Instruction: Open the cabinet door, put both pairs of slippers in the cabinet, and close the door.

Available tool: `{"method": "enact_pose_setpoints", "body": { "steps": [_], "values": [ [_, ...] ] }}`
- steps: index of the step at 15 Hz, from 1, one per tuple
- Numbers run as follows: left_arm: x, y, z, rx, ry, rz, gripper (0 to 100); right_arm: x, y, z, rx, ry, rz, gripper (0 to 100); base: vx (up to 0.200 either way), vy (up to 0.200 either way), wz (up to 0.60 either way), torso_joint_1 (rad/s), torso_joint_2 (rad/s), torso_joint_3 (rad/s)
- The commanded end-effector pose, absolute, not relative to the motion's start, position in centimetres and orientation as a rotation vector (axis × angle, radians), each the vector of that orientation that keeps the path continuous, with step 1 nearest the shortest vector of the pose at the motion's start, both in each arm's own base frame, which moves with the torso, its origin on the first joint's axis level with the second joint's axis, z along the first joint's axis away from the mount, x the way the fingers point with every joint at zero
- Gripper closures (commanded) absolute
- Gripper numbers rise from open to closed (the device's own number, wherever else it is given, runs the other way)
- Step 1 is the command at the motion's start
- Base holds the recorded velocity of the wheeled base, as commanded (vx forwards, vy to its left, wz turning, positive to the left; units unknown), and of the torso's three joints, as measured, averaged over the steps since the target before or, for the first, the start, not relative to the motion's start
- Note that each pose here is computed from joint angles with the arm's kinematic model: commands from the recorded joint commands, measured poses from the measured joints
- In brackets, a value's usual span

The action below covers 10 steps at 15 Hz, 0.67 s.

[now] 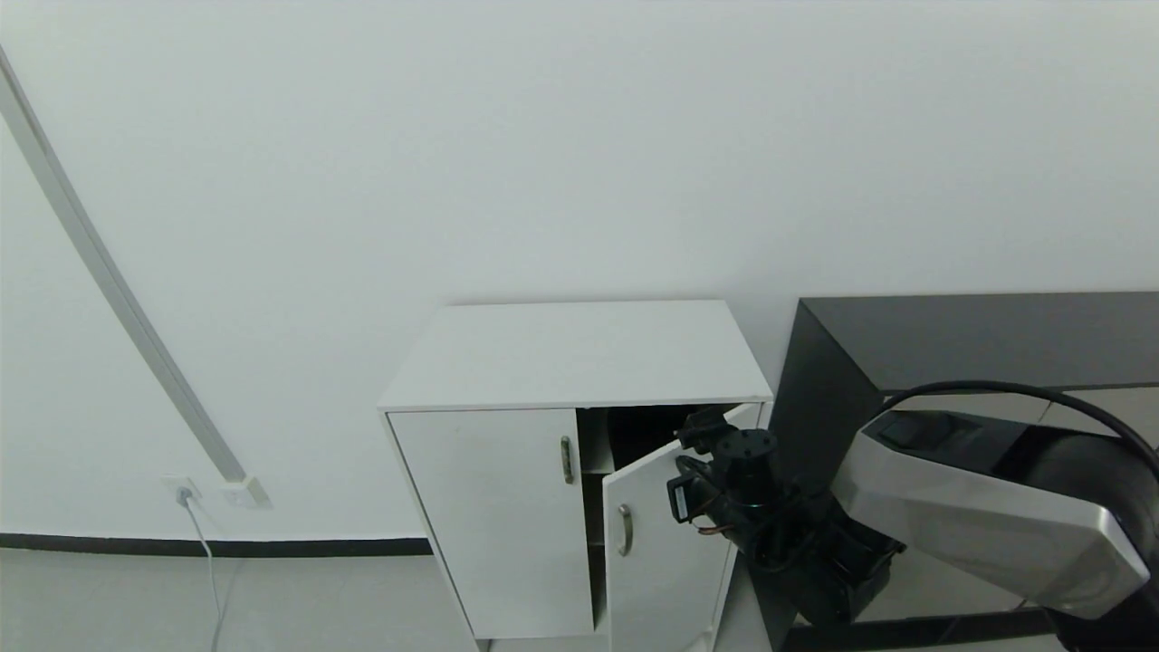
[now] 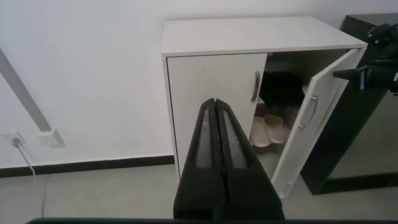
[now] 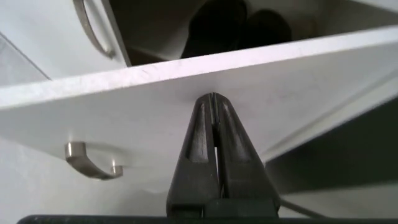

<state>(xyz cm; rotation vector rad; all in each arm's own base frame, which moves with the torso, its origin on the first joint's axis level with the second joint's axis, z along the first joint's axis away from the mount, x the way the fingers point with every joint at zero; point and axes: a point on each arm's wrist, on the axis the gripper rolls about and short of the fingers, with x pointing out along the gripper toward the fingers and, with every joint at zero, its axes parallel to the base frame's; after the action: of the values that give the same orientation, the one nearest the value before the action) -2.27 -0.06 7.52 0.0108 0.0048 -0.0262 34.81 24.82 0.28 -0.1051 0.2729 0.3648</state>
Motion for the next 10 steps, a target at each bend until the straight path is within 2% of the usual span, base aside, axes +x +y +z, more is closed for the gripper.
{"method": "enact_pose_setpoints", "body": {
  "steps": [1,10],
  "values": [
    [-2.3,-0.1,7.5,0.011,0.004,-0.026,100,35.8,25.1,-0.6,-0.102,0.269,0.359,100,0.0,0.0,0.0,0.0,0.0,0.0],
    [-2.3,-0.1,7.5,0.011,0.004,-0.026,100,38.7,25.3,-0.8,-0.068,0.209,0.332,100,0.0,0.0,0.0,0.0,0.0,0.0]
  ]
}}
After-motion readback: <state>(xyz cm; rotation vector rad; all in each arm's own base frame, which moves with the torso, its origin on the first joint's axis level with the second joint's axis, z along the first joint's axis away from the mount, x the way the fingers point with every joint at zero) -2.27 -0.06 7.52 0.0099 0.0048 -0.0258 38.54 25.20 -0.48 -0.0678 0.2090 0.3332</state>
